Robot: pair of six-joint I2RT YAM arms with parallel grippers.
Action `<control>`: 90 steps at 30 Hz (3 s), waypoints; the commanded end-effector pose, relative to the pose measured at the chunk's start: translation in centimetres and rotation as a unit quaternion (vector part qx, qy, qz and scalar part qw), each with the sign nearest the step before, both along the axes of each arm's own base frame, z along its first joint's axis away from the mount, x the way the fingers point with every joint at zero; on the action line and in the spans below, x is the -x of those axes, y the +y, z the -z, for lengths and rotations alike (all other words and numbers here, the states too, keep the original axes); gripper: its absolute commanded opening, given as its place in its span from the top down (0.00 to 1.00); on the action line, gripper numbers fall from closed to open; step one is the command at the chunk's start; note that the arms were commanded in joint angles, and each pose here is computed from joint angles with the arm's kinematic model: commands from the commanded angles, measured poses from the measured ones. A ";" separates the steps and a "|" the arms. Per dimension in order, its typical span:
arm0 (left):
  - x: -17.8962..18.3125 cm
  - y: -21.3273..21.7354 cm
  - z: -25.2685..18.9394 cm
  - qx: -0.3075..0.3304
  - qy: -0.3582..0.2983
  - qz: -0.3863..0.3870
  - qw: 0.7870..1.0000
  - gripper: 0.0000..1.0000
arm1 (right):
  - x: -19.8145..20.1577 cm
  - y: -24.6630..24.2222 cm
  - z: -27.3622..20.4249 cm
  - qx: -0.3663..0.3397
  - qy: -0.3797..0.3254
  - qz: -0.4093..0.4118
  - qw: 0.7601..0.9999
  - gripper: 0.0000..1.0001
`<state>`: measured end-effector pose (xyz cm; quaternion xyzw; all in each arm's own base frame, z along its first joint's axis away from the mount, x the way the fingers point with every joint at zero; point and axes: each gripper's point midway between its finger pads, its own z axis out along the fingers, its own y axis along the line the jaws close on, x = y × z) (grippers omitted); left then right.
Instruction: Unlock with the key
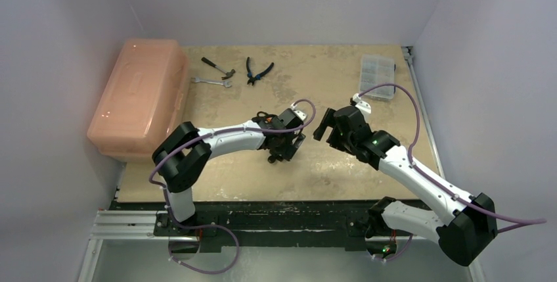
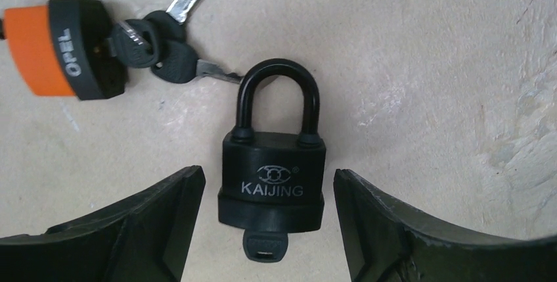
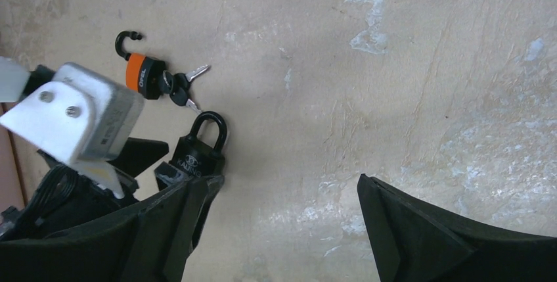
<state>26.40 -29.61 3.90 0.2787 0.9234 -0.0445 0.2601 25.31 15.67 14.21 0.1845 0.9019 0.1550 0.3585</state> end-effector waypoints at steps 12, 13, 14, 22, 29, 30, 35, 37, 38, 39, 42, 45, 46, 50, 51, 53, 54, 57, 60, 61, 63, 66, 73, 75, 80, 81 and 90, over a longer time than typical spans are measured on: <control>-0.4 -0.8 2.0 -0.026 0.043 0.047 0.998 0.45 | -0.2 0.3 0.0 -0.009 -0.002 -0.012 1.000 0.01; -0.3 -0.9 2.2 -0.027 0.044 0.050 0.997 0.54 | -0.2 0.3 0.1 -0.010 -0.002 -0.012 1.000 0.01; -0.3 -0.8 2.4 -0.027 0.047 0.050 0.997 0.65 | -0.2 0.3 0.0 -0.010 -0.003 -0.012 1.000 0.01; -0.8 -2.0 -0.3 0.058 0.034 0.005 0.998 1.00 | -0.5 0.6 -1.8 -0.024 -0.050 -0.033 0.998 0.01; -2.3 -2.8 -6.2 0.172 -0.005 -0.104 0.980 1.00 | -0.7 -0.5 -5.0 -0.008 -0.128 -0.054 0.990 0.01; -2.5 -2.8 -7.0 0.182 -0.012 -0.117 0.976 1.00 | -0.5 -0.3 -5.3 -0.009 -0.133 -0.065 0.989 0.01; -3.6 -2.8 -10.6 0.241 -0.037 -0.184 0.952 1.00 | 1.5 3.9 -9.3 -0.072 -0.211 -0.216 0.951 0.07; -3.9 -2.8 -12.0 0.266 -0.049 -0.205 0.941 1.00 | 2.5 5.2 -10.6 -0.107 -0.238 -0.256 0.931 0.10; -4.1 -2.7 -12.8 0.279 -0.055 -0.215 0.934 1.00 | 3.0 5.7 -11.0 -0.120 -0.245 -0.271 0.923 0.12; -4.2 -2.6 -13.5 0.289 -0.061 -0.223 0.929 1.00 | 3.3 6.1 -11.4 -0.130 -0.250 -0.283 0.917 0.13; -4.5 -2.4 -15.6 0.324 -0.077 -0.240 0.912 1.00 | 4.0 7.0 -12.1 -0.152 -0.263 -0.308 0.902 0.16; -4.5 -2.2 -17.5 0.351 -0.089 -0.250 0.898 1.00 | 4.6 7.7 -12.5 -0.171 -0.277 -0.329 0.886 0.21; -4.5 -2.1 -18.1 0.360 -0.092 -0.253 0.893 1.00 | 5.0 8.1 -12.7 -0.180 -0.283 -0.342 0.878 0.22; -4.4 -1.7 -20.1 0.389 -0.098 -0.267 0.876 1.00 | 5.8 9.3 -12.6 -0.195 -0.290 -0.370 0.861 0.31; -4.3 -1.5 -20.6 0.397 -0.100 -0.269 0.872 1.00 | 5.8 9.5 -12.3 -0.196 -0.289 -0.372 0.860 0.33; -4.2 -1.3 -21.5 0.412 -0.104 -0.275 0.863 1.00 | 5.5 9.8 -11.9 -0.194 -0.285 -0.366 0.864 0.38; -4.2 -1.2 -21.9 0.419 -0.104 -0.276 0.859 1.00 | 5.4 9.9 -11.7 -0.193 -0.283 -0.366 0.865 0.41; -3.9 -1.2 -22.8 0.437 -0.102 -0.279 0.849 1.00 | 5.2 10.6 -11.4 -0.193 -0.281 -0.366 0.866 0.45; -3.7 -1.2 -23.3 0.449 -0.097 -0.282 0.842 1.00 | 4.8 11.3 -11.5 -0.192 -0.288 -0.359 0.866 0.46; -3.6 -1.1 -23.4 0.454 -0.095 -0.282 0.840 1.00 | 4.6 11.4 -11.6 -0.191 -0.291 -0.355 0.868 0.46; -3.5 -1.2 -23.9 0.464 -0.093 -0.282 0.835 1.00 | 4.1 11.5 -11.5 -0.190 -0.294 -0.343 0.872 0.47; -3.2 -1.2 -24.6 0.478 -0.092 -0.278 0.828 1.00 | 3.4 11.7 -11.2 -0.192 -0.295 -0.332 0.875 0.51; -2.9 -1.2 -25.0 0.488 -0.092 -0.270 0.825 1.00 | 2.3 12.5 -11.1 -0.188 -0.296 -0.325 0.878 0.53; -2.8 -1.3 -25.2 0.490 -0.093 -0.263 0.826 1.00 | 2.1 12.6 -10.9 -0.183 -0.293 -0.324 0.881 0.54; -2.8 -1.4 -25.2 0.492 -0.092 -0.260 0.826 1.00 | 1.8 12.9 -10.7 -0.179 -0.292 -0.326 0.881 0.54; -2.8 -1.4 -25.2 0.493 -0.092 -0.259 0.825 1.00 | 1.8 13.0 -10.7 -0.179 -0.292 -0.326 0.881 0.54; -2.7 -1.9 -25.3 0.498 -0.086 -0.251 0.825 1.00 | 1.3 13.4 -10.7 -0.179 -0.295 -0.323 0.881 0.60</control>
